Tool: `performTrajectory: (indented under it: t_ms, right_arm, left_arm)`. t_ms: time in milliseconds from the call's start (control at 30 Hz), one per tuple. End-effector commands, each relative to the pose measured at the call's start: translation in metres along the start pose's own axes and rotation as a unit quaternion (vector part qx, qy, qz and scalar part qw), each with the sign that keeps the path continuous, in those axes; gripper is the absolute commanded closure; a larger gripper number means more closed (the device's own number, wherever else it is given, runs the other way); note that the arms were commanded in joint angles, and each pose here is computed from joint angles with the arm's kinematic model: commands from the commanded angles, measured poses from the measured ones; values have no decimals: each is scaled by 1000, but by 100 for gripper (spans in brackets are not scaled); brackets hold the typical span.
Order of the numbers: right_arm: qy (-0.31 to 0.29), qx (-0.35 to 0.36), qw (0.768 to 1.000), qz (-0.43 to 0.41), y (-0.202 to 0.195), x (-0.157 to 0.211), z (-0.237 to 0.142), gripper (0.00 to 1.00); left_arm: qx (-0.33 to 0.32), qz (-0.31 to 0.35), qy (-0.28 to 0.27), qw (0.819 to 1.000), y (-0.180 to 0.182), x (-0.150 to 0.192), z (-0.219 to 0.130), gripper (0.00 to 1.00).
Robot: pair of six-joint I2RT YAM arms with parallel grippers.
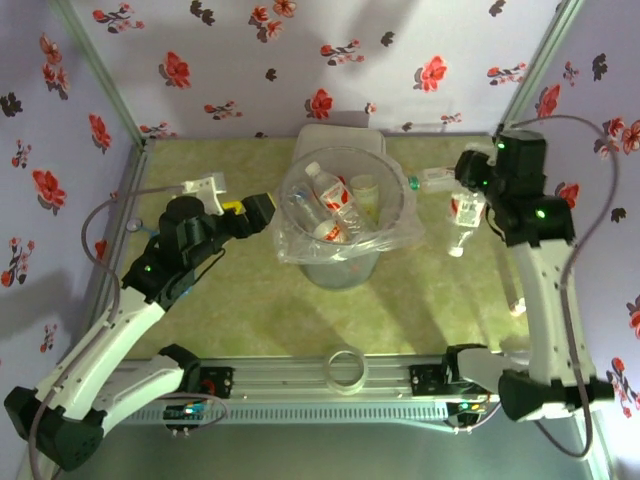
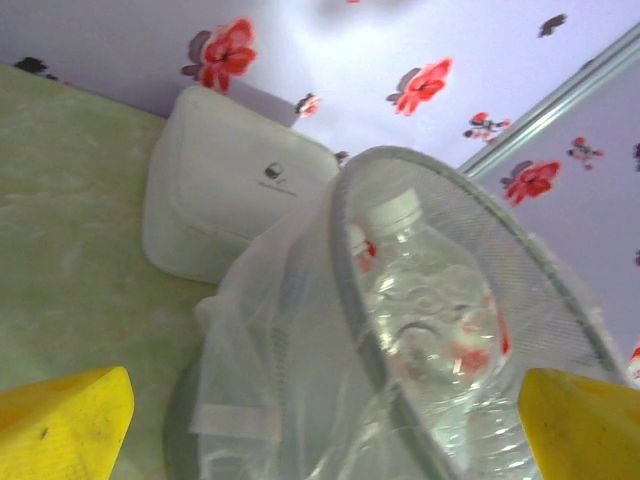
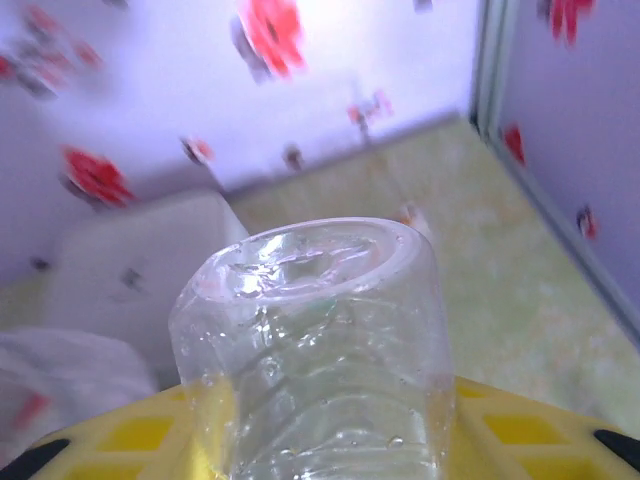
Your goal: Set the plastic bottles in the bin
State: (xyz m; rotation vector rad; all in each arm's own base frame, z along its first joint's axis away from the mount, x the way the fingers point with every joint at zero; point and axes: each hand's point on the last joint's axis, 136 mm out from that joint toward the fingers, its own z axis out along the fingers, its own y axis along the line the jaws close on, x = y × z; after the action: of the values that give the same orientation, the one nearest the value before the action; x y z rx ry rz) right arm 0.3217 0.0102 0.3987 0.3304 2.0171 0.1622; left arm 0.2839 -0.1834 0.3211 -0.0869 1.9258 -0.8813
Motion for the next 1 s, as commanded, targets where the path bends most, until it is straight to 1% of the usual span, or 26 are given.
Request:
performTrajectory:
  t_ms: [0,100,167,233,300,400,467,533,667,867,967]
  right_arm:
    - [-67,-64,996,-4,27,-48,-33,52]
    - [-90,-126,988,5,55,-73,-50,52]
    - [-106,-185,977,20,79,-88,-58,52]
    - [-106,-238,965,32,104,-95,-60,52]
    - [-100,-275,956,33,128,-96,-55,52]
    - [-80,-301,950,12,164,-86,-40,52]
    - [-61,-306,950,-10,185,-72,-24,52]
    - [-41,-298,953,-29,199,-57,-4,52]
    - [8,-280,957,-72,216,-18,31,52]
    - [75,-236,959,-136,219,36,64,52]
    - [118,-214,954,-172,219,68,78,52]
  left_arm:
    - [16,-12,13,1000,-10,-4,9,2]
    - [12,-8,38,999,-11,9,19,2]
    - [22,-7,39,999,-18,11,22,1]
    - [24,-8,43,999,-20,15,24,1]
    - [23,-11,48,999,-19,20,27,1]
    - [18,-16,57,998,-16,28,31,1]
    - [3,-12,64,998,-11,33,34,1]
    - [-4,-6,70,998,-10,36,35,0]
    - [-10,-6,74,997,-7,40,39,0]
    - [-17,-7,80,997,-2,45,46,0]
    - [-19,-6,83,996,-1,47,50,0]
